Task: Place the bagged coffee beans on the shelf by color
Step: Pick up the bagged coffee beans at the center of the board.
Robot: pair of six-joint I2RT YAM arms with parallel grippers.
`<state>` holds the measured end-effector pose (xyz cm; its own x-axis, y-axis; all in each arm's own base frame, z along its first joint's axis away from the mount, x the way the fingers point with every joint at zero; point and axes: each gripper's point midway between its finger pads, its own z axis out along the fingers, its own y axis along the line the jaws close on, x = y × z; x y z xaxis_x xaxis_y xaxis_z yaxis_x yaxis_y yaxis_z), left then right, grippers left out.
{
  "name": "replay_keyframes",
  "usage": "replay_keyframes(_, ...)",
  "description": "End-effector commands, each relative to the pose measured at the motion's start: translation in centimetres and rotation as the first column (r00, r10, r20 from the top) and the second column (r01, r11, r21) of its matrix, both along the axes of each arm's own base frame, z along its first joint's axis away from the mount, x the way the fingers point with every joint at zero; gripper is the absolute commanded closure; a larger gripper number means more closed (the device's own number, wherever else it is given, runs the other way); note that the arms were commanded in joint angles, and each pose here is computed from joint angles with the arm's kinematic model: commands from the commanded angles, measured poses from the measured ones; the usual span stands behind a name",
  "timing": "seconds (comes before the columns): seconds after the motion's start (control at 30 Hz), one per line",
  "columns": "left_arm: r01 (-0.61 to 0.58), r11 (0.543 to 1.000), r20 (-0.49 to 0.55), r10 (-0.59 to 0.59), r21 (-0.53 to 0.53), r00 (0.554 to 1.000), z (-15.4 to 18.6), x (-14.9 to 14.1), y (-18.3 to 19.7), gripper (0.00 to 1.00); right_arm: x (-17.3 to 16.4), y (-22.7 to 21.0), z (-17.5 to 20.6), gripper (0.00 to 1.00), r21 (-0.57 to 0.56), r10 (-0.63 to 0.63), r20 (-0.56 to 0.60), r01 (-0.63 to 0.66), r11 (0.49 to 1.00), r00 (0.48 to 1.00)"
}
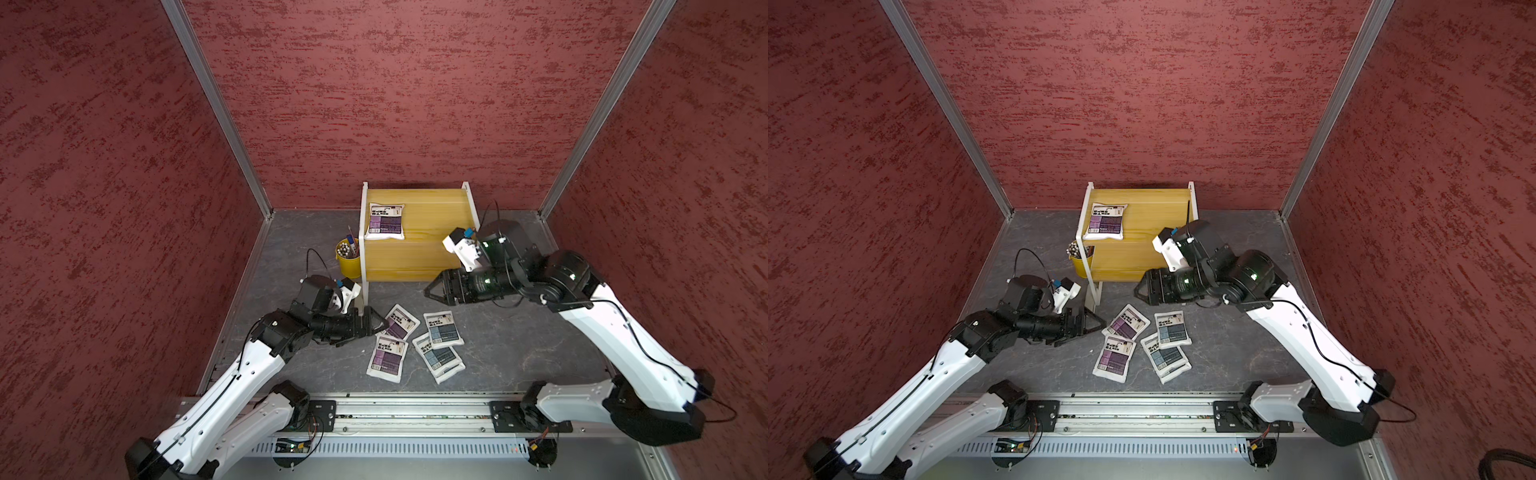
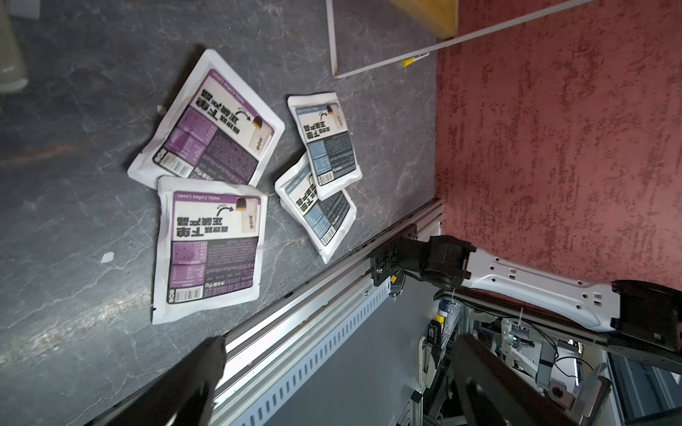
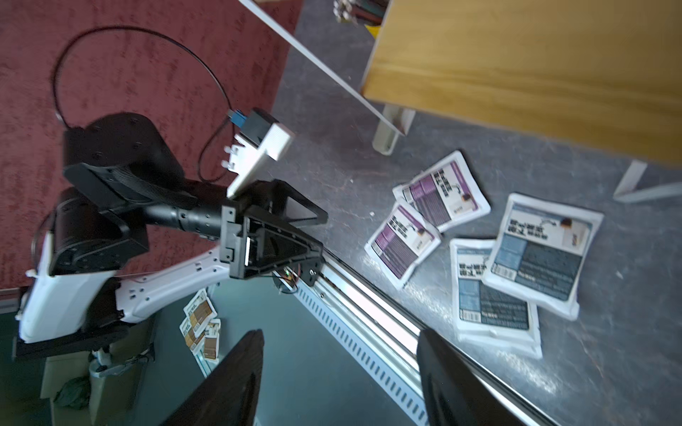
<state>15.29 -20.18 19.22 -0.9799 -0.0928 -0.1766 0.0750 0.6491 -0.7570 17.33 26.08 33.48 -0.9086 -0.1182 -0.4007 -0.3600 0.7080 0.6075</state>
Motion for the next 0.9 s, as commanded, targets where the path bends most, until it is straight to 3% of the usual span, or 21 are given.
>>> replay_keyframes(0.0, -0.067, 0.997, -0.035, 0.069, 0.045, 0.997, -1.8, 0.3, 0.4, 0.00, -0.4, 1.5, -2.8, 0.30, 0.051, -0.029, -0.043, 0.032, 0.998, 0.999)
replay_keyframes(0.27, -0.099, 0.973, -0.214, 0.144, 0.206, 0.966, -6.6, -0.4, 1.8, 0.00, -3.6, 4.2, -13.5, 0.30, 0.082, -0.021, -0.242, 0.042, 0.996, 0.970)
replay_keyframes(0.37, -0.095, 0.982, -0.202, 0.127, 0.162, 0.971, -6.6, -0.3, 1.2, 0.00, -4.3, 5.9, -16.5, 0.31, 0.131, -0.007, -0.315, 0.051, 0.990, 0.949)
replay_keyframes(0.43, -0.092, 0.987, -0.191, 0.116, 0.129, 0.975, -6.7, -0.3, 0.9, 0.00, -5.4, 5.7, -19.6, 0.31, 0.061, -0.010, -0.357, 0.034, 0.998, 0.934)
replay_keyframes(0.47, -0.091, 0.990, -0.191, 0.111, 0.110, 0.975, -6.7, -0.3, 0.7, 0.00, -4.9, 7.1, -19.2, 0.32, 0.114, -0.011, -0.361, 0.055, 0.992, 0.933)
replay_keyframes(0.87, -0.066, 0.995, -0.223, 0.082, 0.080, 0.971, -8.7, 0.3, -0.5, 0.00, -5.7, 9.6, -24.0, 0.35, 0.064, -0.018, -0.422, 0.050, 0.997, 0.906)
